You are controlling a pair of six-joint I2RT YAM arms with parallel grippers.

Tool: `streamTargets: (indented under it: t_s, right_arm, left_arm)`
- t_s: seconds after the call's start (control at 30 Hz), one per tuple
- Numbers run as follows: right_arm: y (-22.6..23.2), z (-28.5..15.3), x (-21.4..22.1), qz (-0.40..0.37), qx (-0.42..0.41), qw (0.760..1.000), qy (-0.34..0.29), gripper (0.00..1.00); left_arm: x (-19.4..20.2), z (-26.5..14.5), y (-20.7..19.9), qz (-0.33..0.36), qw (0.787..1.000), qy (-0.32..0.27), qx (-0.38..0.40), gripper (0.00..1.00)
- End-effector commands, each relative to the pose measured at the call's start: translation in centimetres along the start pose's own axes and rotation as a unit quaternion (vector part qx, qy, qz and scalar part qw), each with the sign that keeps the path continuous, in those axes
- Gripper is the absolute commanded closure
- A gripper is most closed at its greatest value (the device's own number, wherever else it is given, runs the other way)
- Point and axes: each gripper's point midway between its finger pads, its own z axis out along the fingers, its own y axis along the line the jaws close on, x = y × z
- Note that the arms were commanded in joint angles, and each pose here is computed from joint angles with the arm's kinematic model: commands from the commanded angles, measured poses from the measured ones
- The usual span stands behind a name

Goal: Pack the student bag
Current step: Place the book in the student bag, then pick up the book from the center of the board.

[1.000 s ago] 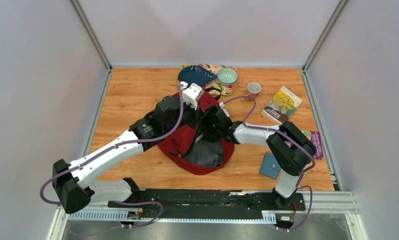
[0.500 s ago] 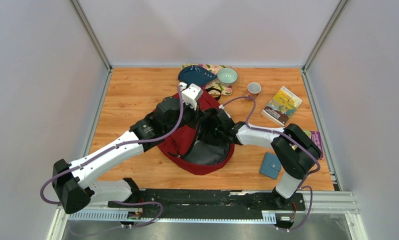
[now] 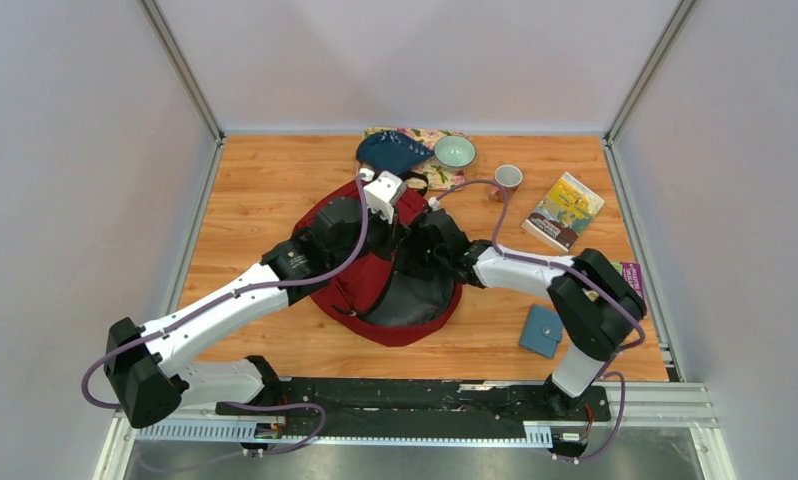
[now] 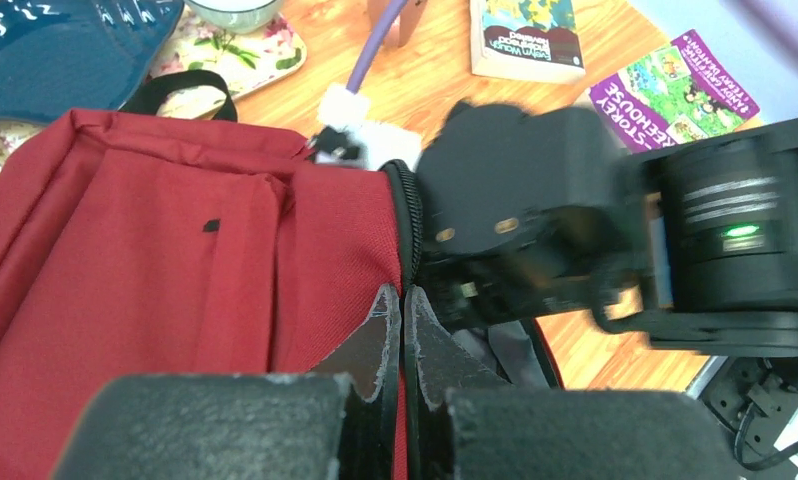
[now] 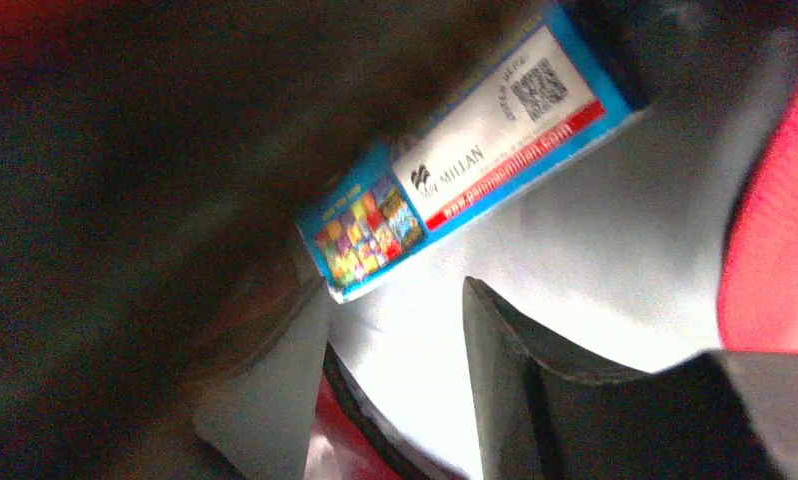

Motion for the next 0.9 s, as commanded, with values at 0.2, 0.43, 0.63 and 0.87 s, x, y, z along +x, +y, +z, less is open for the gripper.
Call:
streamTargets:
  t_s: [0.2,0.43,0.63,0.87]
  right_arm:
    - [-8.2,-9.5,-2.0,-0.088,0.198,0.972,-0.092,0.42]
    - [-10.2,-11.8,-3.3,-0.090,0.242,0.955,-0.143,0.38]
    - [-11.7,-14.5,-5.1,-0.084,0.297,0.934,-0.178,0.36]
    - [-11.7,-18.5,-7.7,-0.046,0.262,0.934,-0.240,0.30]
  left_arm:
    - [0.3,-0.1,-0.2,-0.020,1.000,-0.018,0.011,1.00]
    - [2.3,-0.2,-0.2,-0.026,1.000,0.005,0.015,1.00]
    - [3.9,-0.1,-0.6,-0.028,0.999,0.032,0.028,1.00]
    - [5.0,0.1,-2.9,-0.041,0.993,0.056,0.092,0.68]
